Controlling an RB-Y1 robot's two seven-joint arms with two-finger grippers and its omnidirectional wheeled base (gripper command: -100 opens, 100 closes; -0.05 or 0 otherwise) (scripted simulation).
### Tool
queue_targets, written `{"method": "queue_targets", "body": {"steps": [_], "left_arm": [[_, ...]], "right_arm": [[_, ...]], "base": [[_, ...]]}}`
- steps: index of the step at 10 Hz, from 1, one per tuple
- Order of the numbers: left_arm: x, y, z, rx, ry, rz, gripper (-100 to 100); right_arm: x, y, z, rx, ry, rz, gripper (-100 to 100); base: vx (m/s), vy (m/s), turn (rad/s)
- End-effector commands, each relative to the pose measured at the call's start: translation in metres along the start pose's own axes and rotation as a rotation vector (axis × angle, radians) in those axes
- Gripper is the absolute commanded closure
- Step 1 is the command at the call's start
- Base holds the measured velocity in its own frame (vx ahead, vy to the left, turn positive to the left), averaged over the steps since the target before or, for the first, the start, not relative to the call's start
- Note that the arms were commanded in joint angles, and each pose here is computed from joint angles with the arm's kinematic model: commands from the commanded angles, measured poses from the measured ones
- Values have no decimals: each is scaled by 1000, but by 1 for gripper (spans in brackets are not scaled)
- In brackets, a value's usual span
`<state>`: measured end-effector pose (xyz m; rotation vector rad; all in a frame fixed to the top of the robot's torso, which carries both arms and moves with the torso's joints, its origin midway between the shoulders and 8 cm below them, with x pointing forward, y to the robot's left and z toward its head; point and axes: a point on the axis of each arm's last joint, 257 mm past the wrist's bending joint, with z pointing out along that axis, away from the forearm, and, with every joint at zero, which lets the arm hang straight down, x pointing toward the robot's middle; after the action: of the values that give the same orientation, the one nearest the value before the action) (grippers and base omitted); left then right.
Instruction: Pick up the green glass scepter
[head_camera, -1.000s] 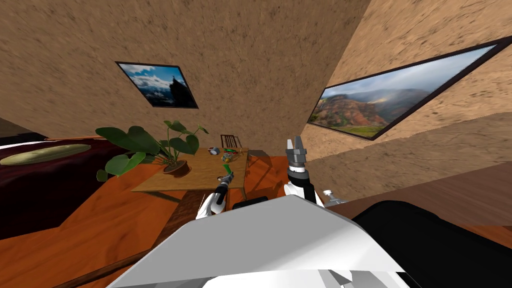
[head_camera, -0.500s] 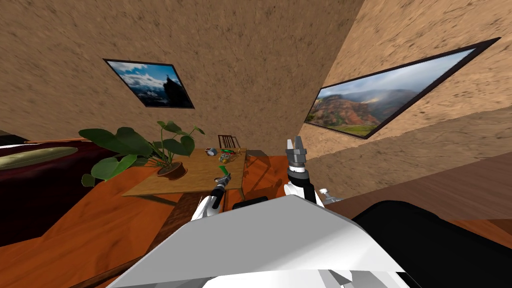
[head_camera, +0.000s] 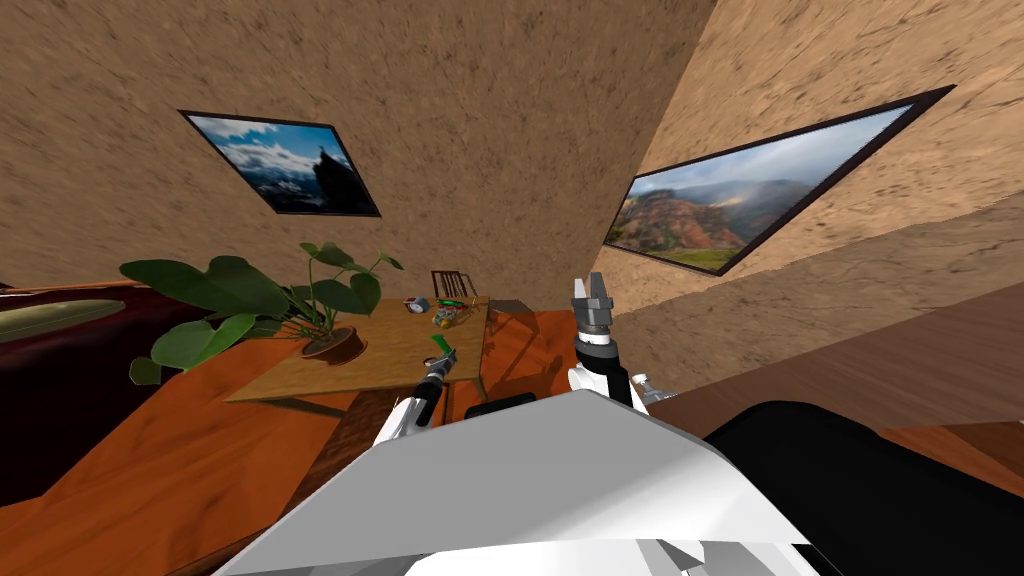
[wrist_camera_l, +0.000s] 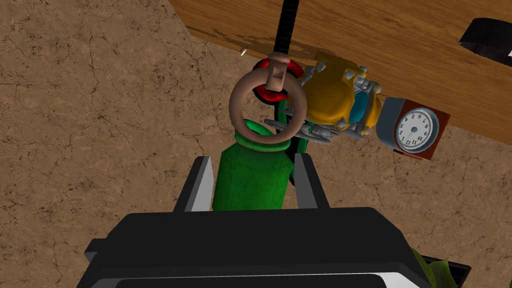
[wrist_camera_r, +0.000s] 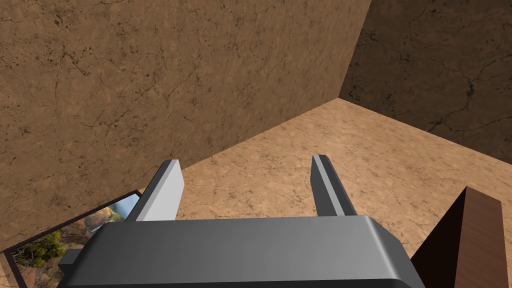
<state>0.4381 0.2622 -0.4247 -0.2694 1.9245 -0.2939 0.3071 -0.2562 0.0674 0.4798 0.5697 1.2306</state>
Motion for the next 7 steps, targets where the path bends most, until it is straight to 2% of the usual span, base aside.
{"method": "queue_targets", "body": {"steps": [1,3,4,6,7], "left_arm": [[-3,15,-9,-13,0,1,100],[-1,15,-9,-13,6,-8,100],[-3,28,-17,-25,9,6,100],[-3,27,-16,-25,10,-1,100],[-3,27,-16,-25,11,-4,0]], "right_arm": [[0,0,0,0,0,0,0],[0,0,0,0,0,0,0],[0,0,0,0,0,0,0],[0,0,0,0,0,0,0],[0,0,0,0,0,0,0]], "base": [[4,-49,-92],[4,-26,-13],[8,-35,-89],[2,-20,-19],[0,0,0]]}}
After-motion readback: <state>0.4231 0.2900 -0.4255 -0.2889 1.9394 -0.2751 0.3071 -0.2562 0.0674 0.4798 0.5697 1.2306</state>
